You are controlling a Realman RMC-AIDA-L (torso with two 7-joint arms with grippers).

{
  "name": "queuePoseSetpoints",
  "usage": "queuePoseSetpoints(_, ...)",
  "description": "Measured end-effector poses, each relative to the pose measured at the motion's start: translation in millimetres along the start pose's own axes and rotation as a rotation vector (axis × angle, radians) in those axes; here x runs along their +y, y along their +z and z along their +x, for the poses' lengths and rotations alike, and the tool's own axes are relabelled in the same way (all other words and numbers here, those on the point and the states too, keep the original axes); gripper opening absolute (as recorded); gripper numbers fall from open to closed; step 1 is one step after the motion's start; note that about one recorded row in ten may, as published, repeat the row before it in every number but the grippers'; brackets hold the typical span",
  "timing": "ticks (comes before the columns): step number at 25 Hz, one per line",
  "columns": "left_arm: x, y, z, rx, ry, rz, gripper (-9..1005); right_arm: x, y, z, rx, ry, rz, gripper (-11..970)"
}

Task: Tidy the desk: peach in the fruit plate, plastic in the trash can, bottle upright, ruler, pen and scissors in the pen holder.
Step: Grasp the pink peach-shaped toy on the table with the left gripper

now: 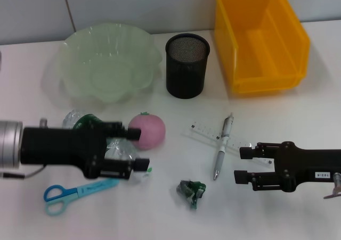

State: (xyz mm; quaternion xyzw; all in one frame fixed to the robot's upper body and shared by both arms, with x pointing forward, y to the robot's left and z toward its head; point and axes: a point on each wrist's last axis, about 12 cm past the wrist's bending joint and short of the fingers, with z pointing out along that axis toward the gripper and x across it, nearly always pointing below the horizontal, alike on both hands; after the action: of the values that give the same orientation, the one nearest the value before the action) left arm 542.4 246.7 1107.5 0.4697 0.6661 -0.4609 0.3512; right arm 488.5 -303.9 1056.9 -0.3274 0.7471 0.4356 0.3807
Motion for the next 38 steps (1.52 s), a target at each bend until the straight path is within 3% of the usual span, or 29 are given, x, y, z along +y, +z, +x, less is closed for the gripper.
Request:
queuePoseSetpoints(5, 12.0, 6.9, -43.6, 0.039, 0.167, -0.026, 740, 0.5, -0.9, 2.9, 0.0, 0.008, 0.008, 754)
queuePoseSetpoints(11, 34.5, 33.0, -90.7, 0.259, 0.29, -0.088, 733, 1.0, -3.6, 5.6, -0.004, 0.02, 0.017, 754)
queuePoseSetpoints(17, 39.6, 58.5, -115.5, 0.458, 0.36, -0.108, 726, 1.0, -5.8, 6.9, -0.002, 0.023, 0.022, 754)
queuePoseSetpoints(23, 40.5, 85.5, -116.2, 0.665, 0.411, -0.174, 719, 1.3, -7.2, 8.2, -0.002, 0.025, 0.025, 754)
queuePoseSetpoints(28, 40.6, 101.0, -109.4, 0.761, 0.422, -0.214, 714, 1.2, -7.5, 8.3, 0.0, 0.024, 0.025, 754)
queuePoseSetpoints(38, 45.9, 113.5, -97.3, 0.807, 0.416, -0.243, 702, 0.7, -7.2, 7.2, 0.004, 0.019, 0.022, 755)
